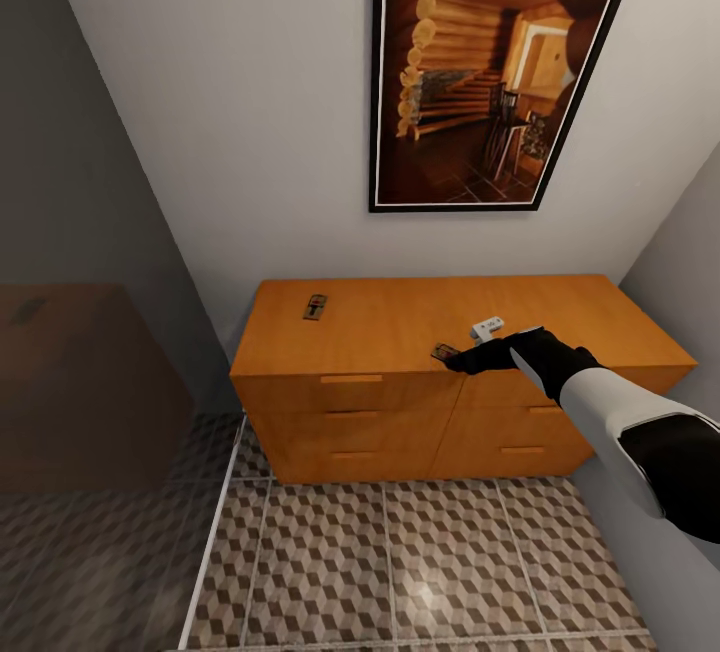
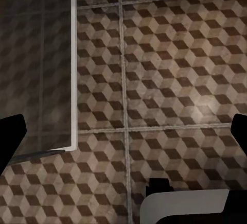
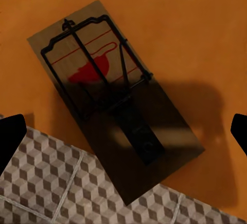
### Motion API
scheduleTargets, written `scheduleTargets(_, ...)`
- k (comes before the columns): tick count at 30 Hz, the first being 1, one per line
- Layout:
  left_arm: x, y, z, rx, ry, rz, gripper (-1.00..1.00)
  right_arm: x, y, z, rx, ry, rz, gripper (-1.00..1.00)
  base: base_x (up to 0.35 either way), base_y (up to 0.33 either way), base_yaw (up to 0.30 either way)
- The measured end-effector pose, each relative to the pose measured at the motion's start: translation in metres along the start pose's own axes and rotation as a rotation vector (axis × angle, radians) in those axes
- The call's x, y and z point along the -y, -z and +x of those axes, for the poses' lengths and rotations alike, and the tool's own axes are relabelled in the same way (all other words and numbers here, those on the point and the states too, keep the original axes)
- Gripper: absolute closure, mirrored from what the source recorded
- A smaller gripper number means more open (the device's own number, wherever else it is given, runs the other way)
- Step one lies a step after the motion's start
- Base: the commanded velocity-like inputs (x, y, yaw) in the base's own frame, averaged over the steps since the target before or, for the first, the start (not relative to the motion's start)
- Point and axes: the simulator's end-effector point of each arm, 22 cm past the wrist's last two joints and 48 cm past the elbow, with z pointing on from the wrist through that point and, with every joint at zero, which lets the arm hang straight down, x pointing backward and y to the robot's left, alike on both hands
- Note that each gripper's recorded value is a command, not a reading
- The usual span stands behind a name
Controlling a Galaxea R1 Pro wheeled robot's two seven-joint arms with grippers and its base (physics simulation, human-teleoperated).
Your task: Take the four mousetraps from the cabinet in the bathroom and place them on the bathroom floor. Make sure all four end up on the same floor surface, and ensure that at least two of them are either under or directly next to the same bathroom sink.
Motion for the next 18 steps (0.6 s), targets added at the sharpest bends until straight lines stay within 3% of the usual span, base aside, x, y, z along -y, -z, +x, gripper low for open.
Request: scheduleTargets(18,-0.0001,0.0000,0.0004,-0.001,0.000,0.000,-1.00,0.0003,-0.0002,0.0000,0.001,-0.001,-0.001,-1.00,0.000,0.000,0.000)
